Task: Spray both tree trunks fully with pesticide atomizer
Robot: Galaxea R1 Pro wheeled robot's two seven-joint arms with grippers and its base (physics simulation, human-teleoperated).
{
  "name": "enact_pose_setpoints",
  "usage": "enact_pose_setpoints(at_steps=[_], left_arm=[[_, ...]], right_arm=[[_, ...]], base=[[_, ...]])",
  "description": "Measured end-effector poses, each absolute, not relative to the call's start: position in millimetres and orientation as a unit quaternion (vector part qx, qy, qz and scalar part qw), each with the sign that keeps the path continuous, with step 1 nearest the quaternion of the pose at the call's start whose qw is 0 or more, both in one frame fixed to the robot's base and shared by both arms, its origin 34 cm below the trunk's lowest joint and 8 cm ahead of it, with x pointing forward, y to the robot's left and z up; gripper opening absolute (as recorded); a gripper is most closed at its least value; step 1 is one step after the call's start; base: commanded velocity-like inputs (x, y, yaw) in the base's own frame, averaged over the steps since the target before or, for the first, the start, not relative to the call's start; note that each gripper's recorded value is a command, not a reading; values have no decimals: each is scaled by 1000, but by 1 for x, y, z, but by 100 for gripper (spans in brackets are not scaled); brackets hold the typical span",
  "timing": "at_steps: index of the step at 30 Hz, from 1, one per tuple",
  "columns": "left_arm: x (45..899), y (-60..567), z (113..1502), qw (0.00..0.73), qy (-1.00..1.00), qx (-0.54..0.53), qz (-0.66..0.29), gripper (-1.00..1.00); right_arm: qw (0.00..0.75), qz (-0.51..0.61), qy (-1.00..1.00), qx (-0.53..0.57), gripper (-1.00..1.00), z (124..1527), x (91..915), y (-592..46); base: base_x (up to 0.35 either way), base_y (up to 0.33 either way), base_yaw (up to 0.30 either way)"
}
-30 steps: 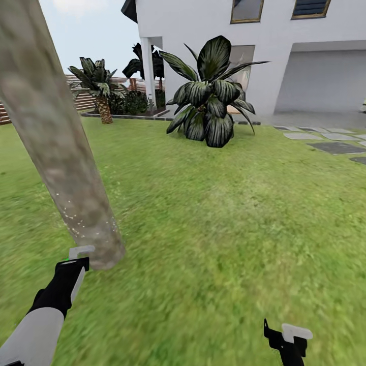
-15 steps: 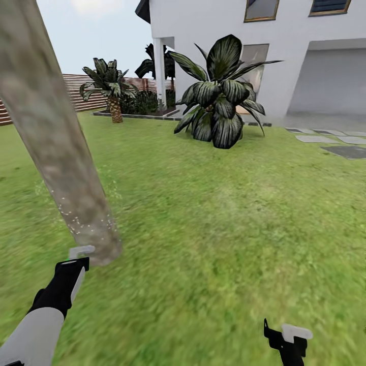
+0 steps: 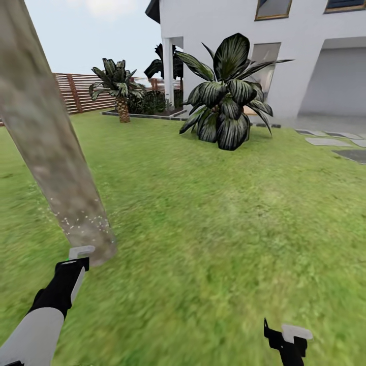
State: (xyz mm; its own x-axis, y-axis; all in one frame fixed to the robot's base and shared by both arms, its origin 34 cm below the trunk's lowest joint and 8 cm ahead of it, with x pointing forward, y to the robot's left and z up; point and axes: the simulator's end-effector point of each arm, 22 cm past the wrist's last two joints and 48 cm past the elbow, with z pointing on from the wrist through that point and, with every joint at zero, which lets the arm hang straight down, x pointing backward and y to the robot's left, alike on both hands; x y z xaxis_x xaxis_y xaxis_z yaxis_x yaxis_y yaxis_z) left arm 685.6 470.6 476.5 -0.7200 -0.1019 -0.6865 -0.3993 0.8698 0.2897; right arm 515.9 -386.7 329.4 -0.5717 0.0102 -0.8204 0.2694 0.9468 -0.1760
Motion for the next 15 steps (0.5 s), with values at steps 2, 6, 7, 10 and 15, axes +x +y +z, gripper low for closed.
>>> enact_pose_setpoints(at_steps=[2, 6, 7, 10, 15], left_arm=[[685, 471, 476, 347, 902, -139, 214, -100], [685, 471, 476, 347, 902, -139, 214, -100], [685, 471, 476, 347, 902, -139, 214, -100], [685, 471, 476, 347, 902, -139, 215, -100], [686, 471, 477, 347, 902, -139, 214, -100]], right_arm=[[456, -142, 875, 80, 100, 329, 516, -387], [456, -142, 875, 80, 100, 329, 516, -387], [456, -142, 875, 80, 100, 329, 516, -387], [456, -142, 875, 80, 100, 330, 516, -387], [456, -142, 875, 80, 100, 330, 516, -387]], base=[[142, -272, 276], [160, -261, 277], [166, -255, 277], [168, -253, 276], [140, -253, 118]])
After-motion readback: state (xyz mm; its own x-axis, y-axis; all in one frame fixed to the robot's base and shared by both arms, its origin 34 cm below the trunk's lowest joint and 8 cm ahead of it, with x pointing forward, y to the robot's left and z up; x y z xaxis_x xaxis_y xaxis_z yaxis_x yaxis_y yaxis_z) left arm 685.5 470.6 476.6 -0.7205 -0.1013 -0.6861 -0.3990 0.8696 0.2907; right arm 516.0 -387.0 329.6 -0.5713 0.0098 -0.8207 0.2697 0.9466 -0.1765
